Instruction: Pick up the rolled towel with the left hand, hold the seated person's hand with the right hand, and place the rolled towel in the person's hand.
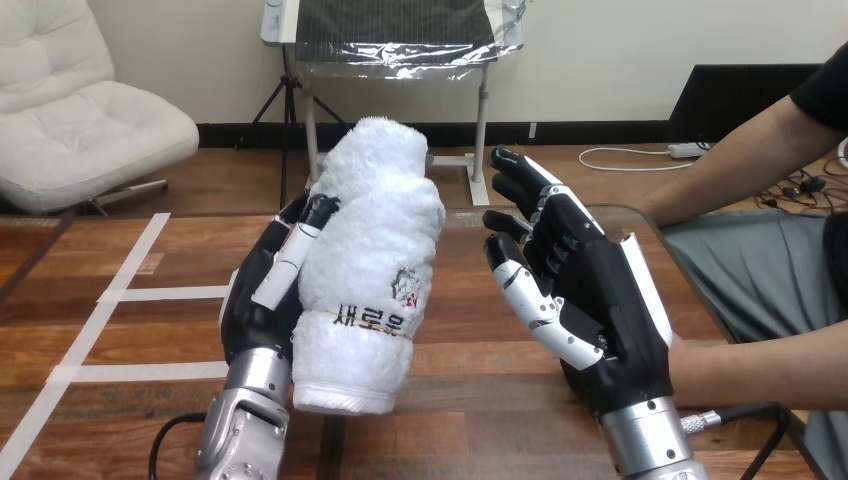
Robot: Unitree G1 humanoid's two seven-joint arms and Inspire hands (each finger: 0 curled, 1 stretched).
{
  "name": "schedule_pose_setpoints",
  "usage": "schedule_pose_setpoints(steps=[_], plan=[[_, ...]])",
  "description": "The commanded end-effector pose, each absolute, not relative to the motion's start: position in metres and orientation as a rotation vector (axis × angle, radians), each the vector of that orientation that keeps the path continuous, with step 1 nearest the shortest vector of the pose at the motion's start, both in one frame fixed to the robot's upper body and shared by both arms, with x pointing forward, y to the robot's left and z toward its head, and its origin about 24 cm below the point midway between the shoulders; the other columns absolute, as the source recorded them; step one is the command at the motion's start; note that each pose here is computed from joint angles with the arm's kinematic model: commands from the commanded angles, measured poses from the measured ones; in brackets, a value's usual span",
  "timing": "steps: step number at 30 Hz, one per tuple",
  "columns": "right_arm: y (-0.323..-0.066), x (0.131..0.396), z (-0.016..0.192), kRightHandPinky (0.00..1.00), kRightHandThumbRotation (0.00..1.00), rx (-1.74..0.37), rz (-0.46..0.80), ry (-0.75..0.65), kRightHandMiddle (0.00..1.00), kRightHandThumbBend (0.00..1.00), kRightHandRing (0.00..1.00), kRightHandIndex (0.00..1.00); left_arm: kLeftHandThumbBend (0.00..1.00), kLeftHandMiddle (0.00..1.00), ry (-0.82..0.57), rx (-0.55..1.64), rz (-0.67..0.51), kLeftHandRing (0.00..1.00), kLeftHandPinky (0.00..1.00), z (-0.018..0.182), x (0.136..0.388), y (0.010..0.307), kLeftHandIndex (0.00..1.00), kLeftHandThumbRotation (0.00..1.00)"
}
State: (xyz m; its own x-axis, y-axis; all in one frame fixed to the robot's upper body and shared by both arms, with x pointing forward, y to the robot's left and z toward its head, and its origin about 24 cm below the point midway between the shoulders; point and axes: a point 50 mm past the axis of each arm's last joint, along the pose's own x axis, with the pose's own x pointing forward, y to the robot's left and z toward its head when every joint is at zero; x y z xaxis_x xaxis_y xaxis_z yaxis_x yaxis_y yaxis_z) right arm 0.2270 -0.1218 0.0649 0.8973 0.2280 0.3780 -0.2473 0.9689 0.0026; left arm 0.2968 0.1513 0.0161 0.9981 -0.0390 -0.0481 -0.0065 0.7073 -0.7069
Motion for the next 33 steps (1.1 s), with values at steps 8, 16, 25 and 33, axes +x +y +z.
schedule_pose_setpoints(steps=[8,16,25,33], plan=[[-0.123,0.235,0.085,0.82,0.28,0.052,0.229,-0.486,0.93,0.32,0.92,0.85,0.65,0.45,-0.081,-0.895,-0.145,0.36,0.26,0.051,0.303,0.135,0.51,0.0],[-0.125,0.236,0.086,0.79,0.28,0.043,0.22,-0.493,0.92,0.32,0.91,0.85,0.66,0.44,-0.091,-0.944,-0.194,0.35,0.25,0.056,0.301,0.131,0.51,0.0],[-0.127,0.236,0.086,0.75,0.28,0.033,0.208,-0.5,0.91,0.32,0.89,0.84,0.7,0.43,-0.088,-0.987,-0.216,0.34,0.24,0.06,0.298,0.128,0.51,0.0],[-0.129,0.236,0.087,0.72,0.26,0.039,0.201,-0.506,0.9,0.32,0.88,0.84,0.71,0.42,-0.091,-1.006,-0.237,0.33,0.24,0.063,0.296,0.126,0.5,0.0]])
